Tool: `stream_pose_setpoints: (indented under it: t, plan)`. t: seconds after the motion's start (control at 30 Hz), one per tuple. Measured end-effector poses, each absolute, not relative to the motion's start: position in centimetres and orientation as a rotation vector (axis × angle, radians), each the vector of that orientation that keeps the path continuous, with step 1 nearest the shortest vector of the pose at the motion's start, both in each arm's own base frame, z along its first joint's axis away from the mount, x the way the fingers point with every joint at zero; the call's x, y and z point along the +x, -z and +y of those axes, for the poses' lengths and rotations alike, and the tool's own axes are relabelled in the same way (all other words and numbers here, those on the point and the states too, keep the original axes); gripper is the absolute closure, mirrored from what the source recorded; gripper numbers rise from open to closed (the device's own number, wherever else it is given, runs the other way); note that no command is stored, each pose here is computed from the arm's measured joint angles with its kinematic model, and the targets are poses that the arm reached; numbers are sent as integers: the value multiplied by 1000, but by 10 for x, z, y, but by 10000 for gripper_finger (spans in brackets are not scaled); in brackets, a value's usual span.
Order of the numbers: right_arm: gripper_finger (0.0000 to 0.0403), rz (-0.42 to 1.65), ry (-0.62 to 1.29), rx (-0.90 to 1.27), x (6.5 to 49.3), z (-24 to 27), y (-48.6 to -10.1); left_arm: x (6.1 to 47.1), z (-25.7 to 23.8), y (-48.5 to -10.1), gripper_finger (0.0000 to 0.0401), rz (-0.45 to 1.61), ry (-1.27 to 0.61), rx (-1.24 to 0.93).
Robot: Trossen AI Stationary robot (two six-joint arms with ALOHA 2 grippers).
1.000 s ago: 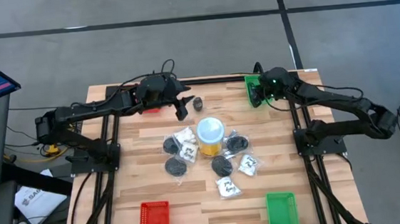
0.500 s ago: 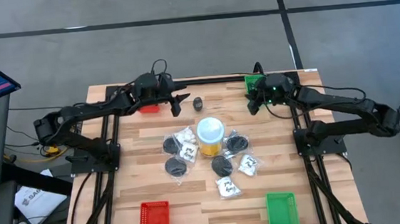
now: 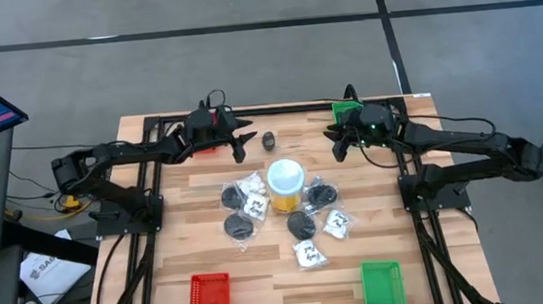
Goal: Pick & Place Travel size toiletries
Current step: Put the gray deodorant into the top green bin
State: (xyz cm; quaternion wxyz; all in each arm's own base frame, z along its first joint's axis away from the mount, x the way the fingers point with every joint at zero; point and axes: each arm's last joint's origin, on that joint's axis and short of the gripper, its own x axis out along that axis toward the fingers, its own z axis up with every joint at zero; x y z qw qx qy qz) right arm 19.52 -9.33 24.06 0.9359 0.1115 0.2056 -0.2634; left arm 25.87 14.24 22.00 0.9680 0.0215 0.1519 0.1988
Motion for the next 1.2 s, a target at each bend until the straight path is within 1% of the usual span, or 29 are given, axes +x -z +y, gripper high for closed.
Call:
stream_pose_setpoints:
  t: [0.1, 0.37, 0.5, 0.9, 1.2]
  plan:
    - [300, 413, 527, 224, 197, -91, -241, 264, 145, -206, 213, 344, -403, 34]
    - [300, 415, 521, 223, 197, -90, -241, 278, 153, -177, 152, 362, -409, 20]
    - [300, 415, 521, 223, 197, -90, -241, 280, 156, -167, 134, 386, -442, 19]
    - [300, 417, 521, 223, 197, -90, -241, 294, 150, -143, 132, 393, -412, 24]
    - [300, 417, 521, 223, 197, -90, -241, 306, 157, -136, 132, 401, -441, 24]
